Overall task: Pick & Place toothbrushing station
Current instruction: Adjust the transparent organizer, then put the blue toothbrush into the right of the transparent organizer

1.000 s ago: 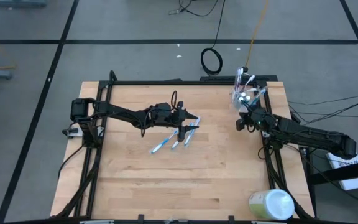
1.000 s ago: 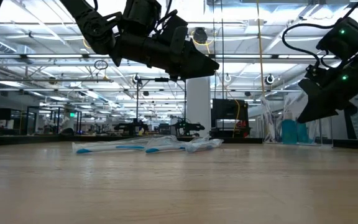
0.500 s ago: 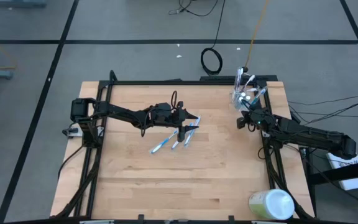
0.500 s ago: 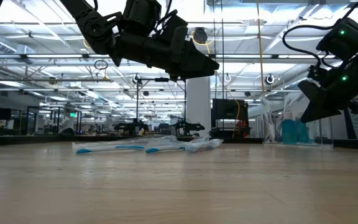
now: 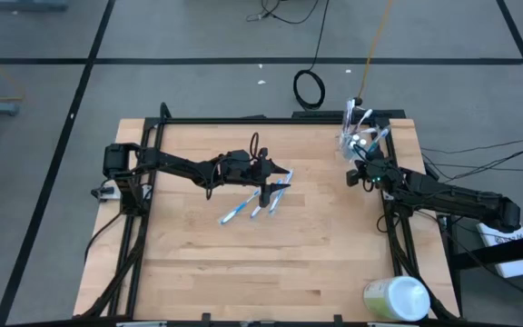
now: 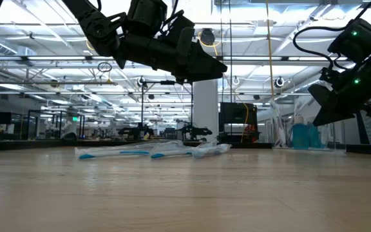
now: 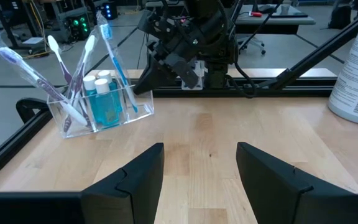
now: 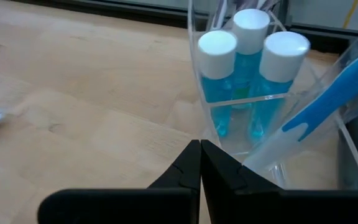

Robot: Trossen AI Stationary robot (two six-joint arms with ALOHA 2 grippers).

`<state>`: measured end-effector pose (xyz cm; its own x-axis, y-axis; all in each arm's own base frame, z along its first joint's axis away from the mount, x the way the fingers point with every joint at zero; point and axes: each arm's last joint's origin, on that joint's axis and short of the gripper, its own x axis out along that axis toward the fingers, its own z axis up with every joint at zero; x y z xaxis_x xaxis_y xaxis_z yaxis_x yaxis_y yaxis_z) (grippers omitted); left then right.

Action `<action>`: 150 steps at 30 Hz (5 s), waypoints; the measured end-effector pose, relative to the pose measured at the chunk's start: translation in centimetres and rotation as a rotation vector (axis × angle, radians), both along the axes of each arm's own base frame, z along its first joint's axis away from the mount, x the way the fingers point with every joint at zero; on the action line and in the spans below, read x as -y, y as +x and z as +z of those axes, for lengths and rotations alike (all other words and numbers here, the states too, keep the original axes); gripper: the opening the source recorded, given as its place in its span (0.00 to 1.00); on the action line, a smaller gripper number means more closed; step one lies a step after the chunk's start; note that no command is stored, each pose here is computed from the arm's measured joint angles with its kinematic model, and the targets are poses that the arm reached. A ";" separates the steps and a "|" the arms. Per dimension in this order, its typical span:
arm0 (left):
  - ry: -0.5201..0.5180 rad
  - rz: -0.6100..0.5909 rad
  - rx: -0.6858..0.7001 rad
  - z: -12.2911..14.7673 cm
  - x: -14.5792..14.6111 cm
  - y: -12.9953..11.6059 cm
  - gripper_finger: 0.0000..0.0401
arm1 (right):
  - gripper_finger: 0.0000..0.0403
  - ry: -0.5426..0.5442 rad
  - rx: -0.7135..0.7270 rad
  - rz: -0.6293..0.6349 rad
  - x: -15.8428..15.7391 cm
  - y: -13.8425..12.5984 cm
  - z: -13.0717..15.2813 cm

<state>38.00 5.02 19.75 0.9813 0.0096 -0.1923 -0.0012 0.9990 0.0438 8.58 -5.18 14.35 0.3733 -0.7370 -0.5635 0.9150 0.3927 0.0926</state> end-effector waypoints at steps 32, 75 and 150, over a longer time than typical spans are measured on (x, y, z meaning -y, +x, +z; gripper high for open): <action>0.000 0.000 0.000 0.0 0.0 0.0 0.52 | 0.00 -0.053 -0.014 -0.023 0.2 0.2 0.1; -0.261 0.127 -0.839 -6.4 0.8 -4.6 0.52 | 0.00 -0.738 0.290 0.630 -5.0 0.5 14.0; -0.224 0.215 -1.142 -7.7 8.3 -11.3 0.33 | 0.00 -0.888 0.656 0.788 -6.7 0.1 8.9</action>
<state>26.66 -3.25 12.09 0.2226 0.0079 -0.9749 -0.2440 0.9686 -0.0479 8.67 1.53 23.23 0.8748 -0.2237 0.4298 0.3073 0.9419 -0.1353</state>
